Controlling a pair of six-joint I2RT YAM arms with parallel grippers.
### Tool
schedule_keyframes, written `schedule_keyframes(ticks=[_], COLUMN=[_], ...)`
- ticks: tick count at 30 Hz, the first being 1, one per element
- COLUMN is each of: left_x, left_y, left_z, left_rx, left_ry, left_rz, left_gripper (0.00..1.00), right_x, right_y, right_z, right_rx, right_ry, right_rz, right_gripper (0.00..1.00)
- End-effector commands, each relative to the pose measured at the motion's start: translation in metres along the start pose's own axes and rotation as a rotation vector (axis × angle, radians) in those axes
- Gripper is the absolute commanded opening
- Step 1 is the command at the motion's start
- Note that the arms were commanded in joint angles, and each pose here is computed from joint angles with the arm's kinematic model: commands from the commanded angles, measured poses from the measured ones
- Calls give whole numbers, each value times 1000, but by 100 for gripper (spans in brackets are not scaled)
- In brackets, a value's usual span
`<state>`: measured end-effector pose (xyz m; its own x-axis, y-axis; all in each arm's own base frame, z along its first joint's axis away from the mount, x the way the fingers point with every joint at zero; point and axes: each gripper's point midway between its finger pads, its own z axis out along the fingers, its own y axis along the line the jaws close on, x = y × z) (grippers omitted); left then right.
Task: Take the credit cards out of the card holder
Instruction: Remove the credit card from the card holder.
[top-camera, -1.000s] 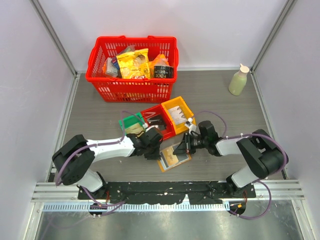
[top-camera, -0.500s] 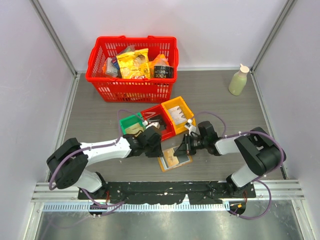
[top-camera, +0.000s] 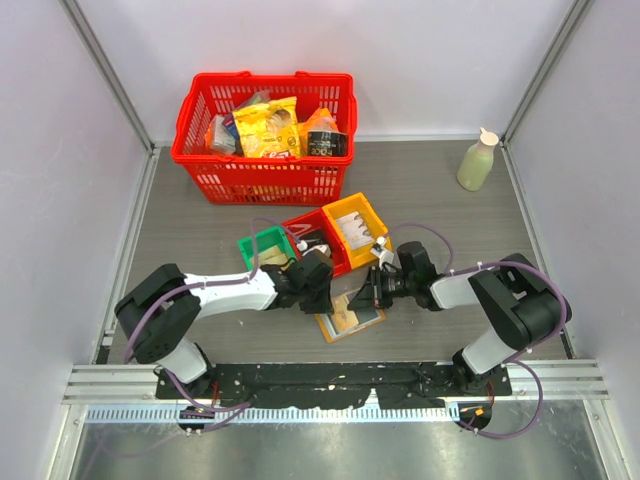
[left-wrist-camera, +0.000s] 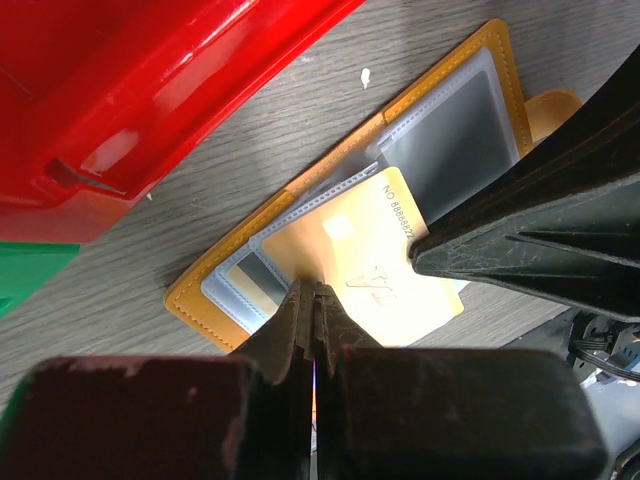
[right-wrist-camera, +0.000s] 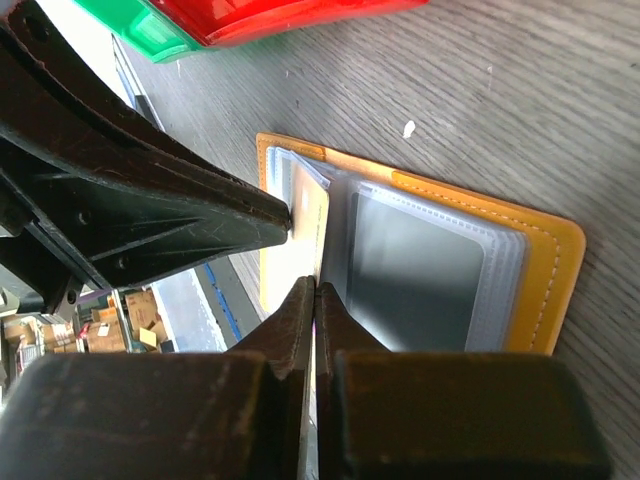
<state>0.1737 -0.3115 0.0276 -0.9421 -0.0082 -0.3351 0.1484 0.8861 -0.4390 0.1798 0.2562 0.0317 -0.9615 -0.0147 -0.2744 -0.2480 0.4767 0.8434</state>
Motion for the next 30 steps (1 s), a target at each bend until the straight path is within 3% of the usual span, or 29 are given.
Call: schedule_keyframes(ticks=[1,12,17,20,22,27,30], left_x=[13,10,10,10,9,10,11], left_y=[15,25,25,24,24,23,25], left_z=[7,7,7,6,6,8,8], left_rx=[-65,-110,-110,-108,-108,-101,-103], left_ry=[45,23,20,18,16,22,24], left_rz=[3,0,0,0,0,-3,-5], left_gripper=[0,0,0,0,0,0,0], right_x=[-13,-19,-19,-17,-17,-14,-12], right_y=[11,23,22,21,18,6,8], right_z=[-5,-11,-11,-10,-10,-6,-4], right_rx=[-35,-80,-88,-84,-76,-2,-10], right_ry=[-47,-63,-66,-62,-61,-44,-33], right_rz=[-35,-36,-30,-27,-21,-39,-41], right_gripper=[7,14,1,1,4,27,30])
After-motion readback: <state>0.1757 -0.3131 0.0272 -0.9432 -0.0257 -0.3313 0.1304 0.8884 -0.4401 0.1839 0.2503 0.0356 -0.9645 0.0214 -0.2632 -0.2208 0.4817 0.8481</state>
